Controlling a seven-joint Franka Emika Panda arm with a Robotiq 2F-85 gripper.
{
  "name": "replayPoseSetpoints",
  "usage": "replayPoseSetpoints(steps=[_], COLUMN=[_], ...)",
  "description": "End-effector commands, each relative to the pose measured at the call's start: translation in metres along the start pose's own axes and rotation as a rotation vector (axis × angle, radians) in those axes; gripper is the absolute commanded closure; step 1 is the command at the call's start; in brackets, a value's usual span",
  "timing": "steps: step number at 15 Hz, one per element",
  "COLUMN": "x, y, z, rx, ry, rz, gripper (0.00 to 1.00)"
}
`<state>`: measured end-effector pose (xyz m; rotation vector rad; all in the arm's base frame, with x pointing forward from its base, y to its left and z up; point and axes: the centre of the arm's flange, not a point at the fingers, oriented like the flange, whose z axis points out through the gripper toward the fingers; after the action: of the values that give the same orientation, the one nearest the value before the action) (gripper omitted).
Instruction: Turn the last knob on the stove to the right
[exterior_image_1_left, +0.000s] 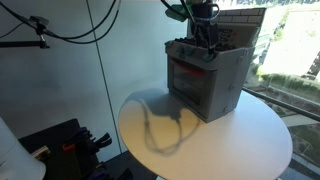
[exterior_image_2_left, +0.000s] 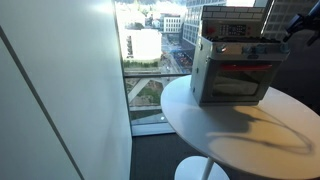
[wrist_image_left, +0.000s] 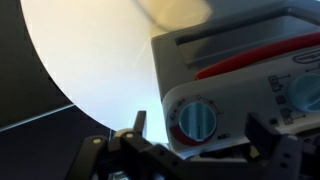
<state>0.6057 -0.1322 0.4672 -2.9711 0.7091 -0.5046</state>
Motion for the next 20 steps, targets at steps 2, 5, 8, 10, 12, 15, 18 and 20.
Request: replayPoseSetpoints(steps=[2, 5, 8, 10, 12, 15, 18, 20], x=[0.005, 0.003, 0.0, -0.001, -0.005, -0.009, -0.012, -0.014], y=[0.001, 0.001, 0.002, 0.001, 0.0, -0.003, -0.007, -0.009], z=[0.004, 0.008, 0.013, 0.017, 0.021, 0.026, 0.028, 0.029], rx=[0.04, 0.051, 0.055, 0.058, 0.06, 0.065, 0.071, 0.074], ry=[0.026, 0.035, 0.057, 0.077, 0.099, 0.124, 0.144, 0.156], rz=[-0.05, -0.071, -0.088, -0.095, -0.106, -0.115, -0.121, -0.124], gripper=[0.0, 0.0, 0.0, 0.0, 0.0, 0.0, 0.0, 0.0])
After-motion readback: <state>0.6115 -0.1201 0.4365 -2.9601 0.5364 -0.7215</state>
